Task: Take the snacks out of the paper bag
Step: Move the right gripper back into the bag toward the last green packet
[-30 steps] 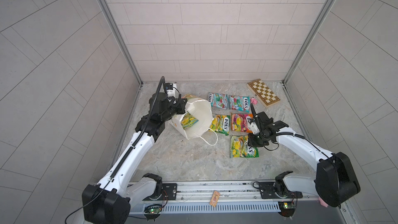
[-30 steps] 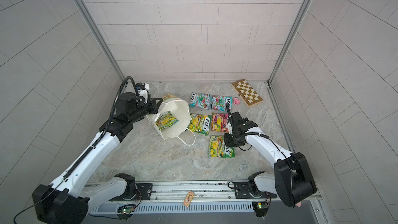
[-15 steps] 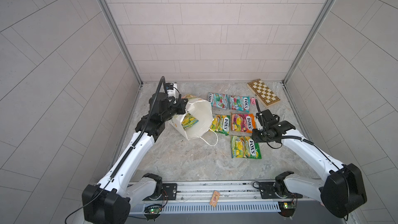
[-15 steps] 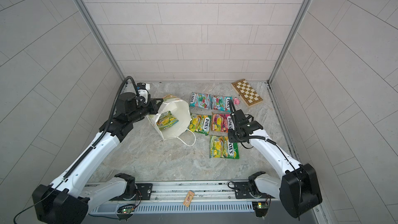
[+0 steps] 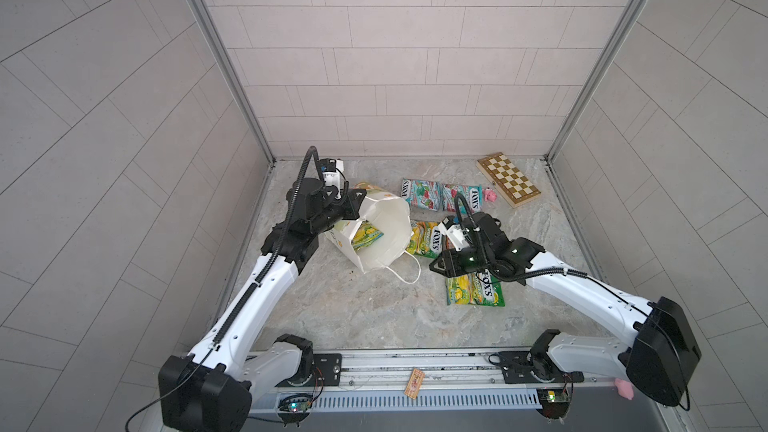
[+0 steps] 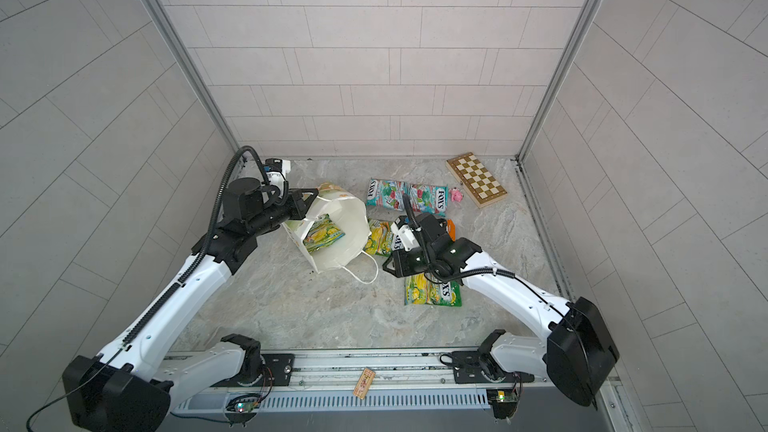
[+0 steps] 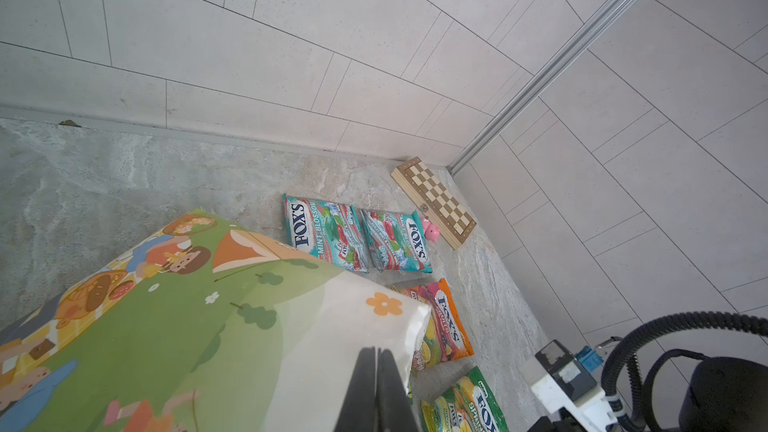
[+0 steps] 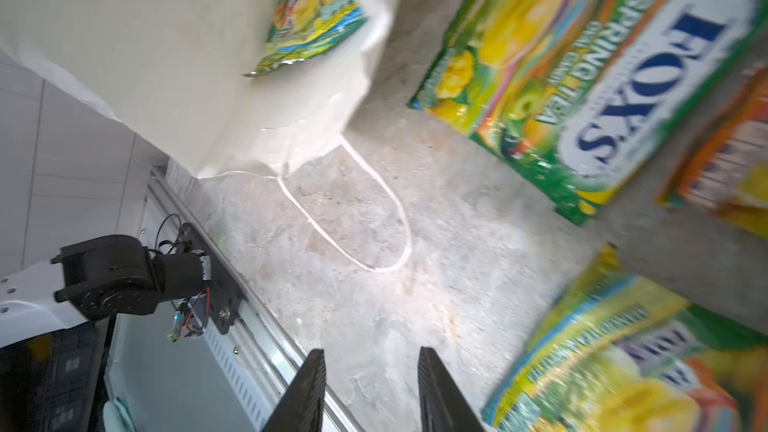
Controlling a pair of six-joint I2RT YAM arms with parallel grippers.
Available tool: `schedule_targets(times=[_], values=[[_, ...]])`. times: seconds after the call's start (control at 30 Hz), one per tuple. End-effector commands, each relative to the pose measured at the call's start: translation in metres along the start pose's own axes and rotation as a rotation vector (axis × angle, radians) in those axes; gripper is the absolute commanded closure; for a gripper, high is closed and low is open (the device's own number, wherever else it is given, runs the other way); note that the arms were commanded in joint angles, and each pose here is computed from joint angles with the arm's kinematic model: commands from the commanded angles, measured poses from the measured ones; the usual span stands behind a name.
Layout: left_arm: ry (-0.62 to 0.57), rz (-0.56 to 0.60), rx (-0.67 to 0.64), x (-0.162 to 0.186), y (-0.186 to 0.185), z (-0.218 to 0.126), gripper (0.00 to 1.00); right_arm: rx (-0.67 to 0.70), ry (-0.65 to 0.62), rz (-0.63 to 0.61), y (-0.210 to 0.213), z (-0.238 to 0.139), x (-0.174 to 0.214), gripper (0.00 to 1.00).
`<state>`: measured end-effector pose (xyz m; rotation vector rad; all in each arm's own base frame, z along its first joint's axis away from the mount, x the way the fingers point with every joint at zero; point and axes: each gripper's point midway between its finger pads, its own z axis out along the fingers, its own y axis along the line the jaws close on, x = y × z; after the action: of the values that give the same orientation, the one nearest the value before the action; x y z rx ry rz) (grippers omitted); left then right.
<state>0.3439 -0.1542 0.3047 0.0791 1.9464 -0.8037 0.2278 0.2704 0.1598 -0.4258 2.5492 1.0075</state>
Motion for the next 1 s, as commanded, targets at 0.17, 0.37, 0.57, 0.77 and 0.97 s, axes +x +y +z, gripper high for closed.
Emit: schedule_targets(times=[0.17,0.37,0.57,0.77,0.97], values=[[-0.032,0.005,0.027,-0.006,-0.005,-0.002,1.00,-0.199,-0.005,-0.011,0.065,0.040,-0.034,0.65],[-0.042,0.004,0.010,-0.007,-0.002,-0.002,1.00,-0.224,0.038,-0.001,0.072,0.075,-0.048,0.66],[-0.056,0.007,0.000,-0.008,-0.001,-0.004,1.00,-0.181,0.094,0.006,0.058,0.106,-0.052,0.66],[-0.077,0.013,-0.022,-0.011,0.002,-0.008,1.00,-0.041,0.118,-0.004,0.020,0.122,-0.068,0.67],[-0.098,0.019,-0.034,-0.013,0.004,-0.011,1.00,0.061,0.151,-0.034,-0.012,0.130,-0.091,0.67]])
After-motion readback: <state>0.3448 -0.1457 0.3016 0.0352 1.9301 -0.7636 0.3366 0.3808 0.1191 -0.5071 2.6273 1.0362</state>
